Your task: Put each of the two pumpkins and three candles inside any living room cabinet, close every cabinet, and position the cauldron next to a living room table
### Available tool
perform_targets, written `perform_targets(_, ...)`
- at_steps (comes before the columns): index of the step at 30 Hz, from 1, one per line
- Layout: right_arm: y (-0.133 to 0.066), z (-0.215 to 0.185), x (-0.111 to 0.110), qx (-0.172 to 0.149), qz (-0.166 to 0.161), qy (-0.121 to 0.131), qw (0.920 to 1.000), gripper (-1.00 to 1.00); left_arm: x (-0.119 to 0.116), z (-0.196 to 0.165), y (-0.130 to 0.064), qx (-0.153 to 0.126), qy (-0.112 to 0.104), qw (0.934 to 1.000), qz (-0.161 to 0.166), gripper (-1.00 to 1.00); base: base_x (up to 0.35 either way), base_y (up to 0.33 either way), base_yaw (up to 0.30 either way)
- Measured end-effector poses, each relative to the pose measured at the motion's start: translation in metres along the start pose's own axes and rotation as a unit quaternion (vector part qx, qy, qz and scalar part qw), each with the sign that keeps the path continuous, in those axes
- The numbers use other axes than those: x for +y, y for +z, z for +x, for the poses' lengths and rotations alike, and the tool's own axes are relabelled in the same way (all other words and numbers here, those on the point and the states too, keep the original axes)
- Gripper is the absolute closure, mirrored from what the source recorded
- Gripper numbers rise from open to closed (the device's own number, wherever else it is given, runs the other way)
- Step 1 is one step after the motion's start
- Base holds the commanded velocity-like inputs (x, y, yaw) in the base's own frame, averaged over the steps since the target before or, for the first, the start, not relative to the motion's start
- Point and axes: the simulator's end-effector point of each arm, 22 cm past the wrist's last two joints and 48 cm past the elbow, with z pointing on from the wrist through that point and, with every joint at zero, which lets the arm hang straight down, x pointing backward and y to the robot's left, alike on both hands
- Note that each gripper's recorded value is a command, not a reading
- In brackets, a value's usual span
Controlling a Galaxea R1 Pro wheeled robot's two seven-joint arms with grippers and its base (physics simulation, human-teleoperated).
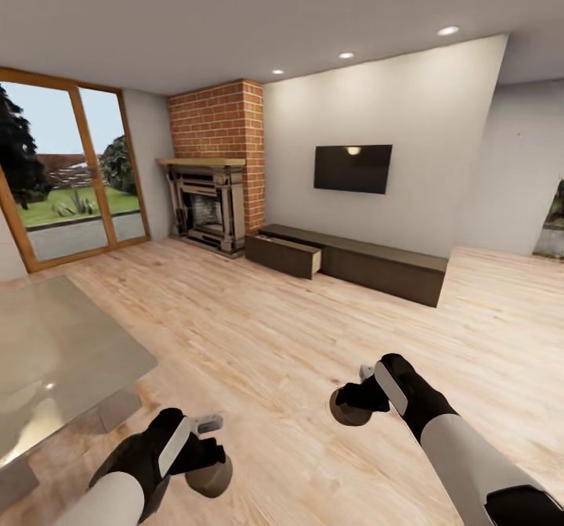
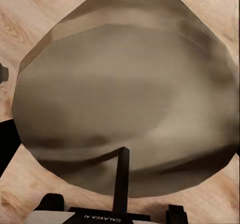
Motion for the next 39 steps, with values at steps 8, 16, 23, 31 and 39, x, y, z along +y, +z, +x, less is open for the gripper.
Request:
perform_targets(8,0.0000,0.0000,-0.0001,0.000,0.000,-0.001,1.0000,1.00,0.0000,0.0001,-0.0002,0.000,0.000,1.0000,0.000,1.00,0.287,-0.176,-0.042)
perform_targets(16,0.0000,0.0001,0.0006,0.000,0.000,0.000,1.0000,1.00,0.0011,-0.0001,-0.0003,0.000,0.000,1.0000,-0.001,1.00,0.333,-0.011,-0.001)
perform_targets(23,0.0001,0.0002,0.0015,0.000,-0.001,-0.001,1.0000,1.00,0.0014,-0.0001,-0.0003,0.000,0.000,1.0000,-0.001,1.00,0.336,0.051,0.000)
perform_targets(31,0.0001,0.0001,0.0016,0.000,-0.001,-0.001,1.0000,1.00,0.0019,0.0020,0.0007,0.003,0.000,1.0000,-0.002,1.00,0.336,0.031,0.000)
perform_targets(39,-0.0018,-0.0009,0.0018,-0.002,-0.001,-0.001,1.0000,1.00,0.0016,0.0011,-0.0007,0.001,0.000,1.0000,-0.002,1.00,0.336,0.001,-0.018)
